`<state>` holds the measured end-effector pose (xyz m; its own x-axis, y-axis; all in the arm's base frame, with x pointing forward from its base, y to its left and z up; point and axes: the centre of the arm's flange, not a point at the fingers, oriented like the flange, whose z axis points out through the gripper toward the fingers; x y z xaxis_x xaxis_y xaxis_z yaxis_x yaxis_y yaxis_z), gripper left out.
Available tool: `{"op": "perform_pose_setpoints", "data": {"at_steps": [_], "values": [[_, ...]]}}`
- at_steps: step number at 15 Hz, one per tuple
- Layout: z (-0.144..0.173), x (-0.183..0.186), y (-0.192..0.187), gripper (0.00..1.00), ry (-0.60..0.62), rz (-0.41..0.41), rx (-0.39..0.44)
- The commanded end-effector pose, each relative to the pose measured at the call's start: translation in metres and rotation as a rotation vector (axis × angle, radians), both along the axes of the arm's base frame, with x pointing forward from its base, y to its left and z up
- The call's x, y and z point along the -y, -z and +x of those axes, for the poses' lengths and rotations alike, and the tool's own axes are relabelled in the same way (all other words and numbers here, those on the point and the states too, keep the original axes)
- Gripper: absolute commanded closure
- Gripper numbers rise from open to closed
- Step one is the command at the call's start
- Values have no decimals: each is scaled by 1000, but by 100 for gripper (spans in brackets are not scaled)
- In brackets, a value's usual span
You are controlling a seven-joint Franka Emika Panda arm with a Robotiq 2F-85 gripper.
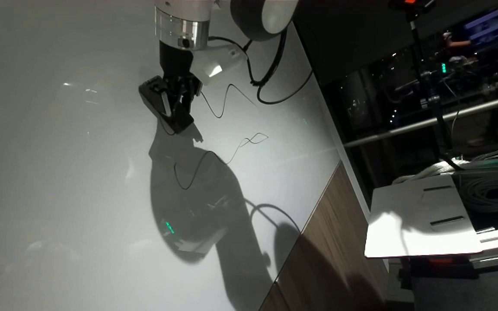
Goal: Use the eraser to erase the board
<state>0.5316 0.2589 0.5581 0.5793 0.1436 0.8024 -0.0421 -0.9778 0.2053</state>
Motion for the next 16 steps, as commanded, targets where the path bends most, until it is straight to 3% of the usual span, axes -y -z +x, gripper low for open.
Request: {"op": "perform_pose_setpoints", "data": {"at_steps": [1, 5, 8, 16], "values": [[41, 67, -2, 70, 45, 33, -17], [24, 116, 7, 70, 100, 57, -41], [14, 173, 12, 70, 183, 69, -39], [0, 382, -6, 70, 366, 117, 18]]}}
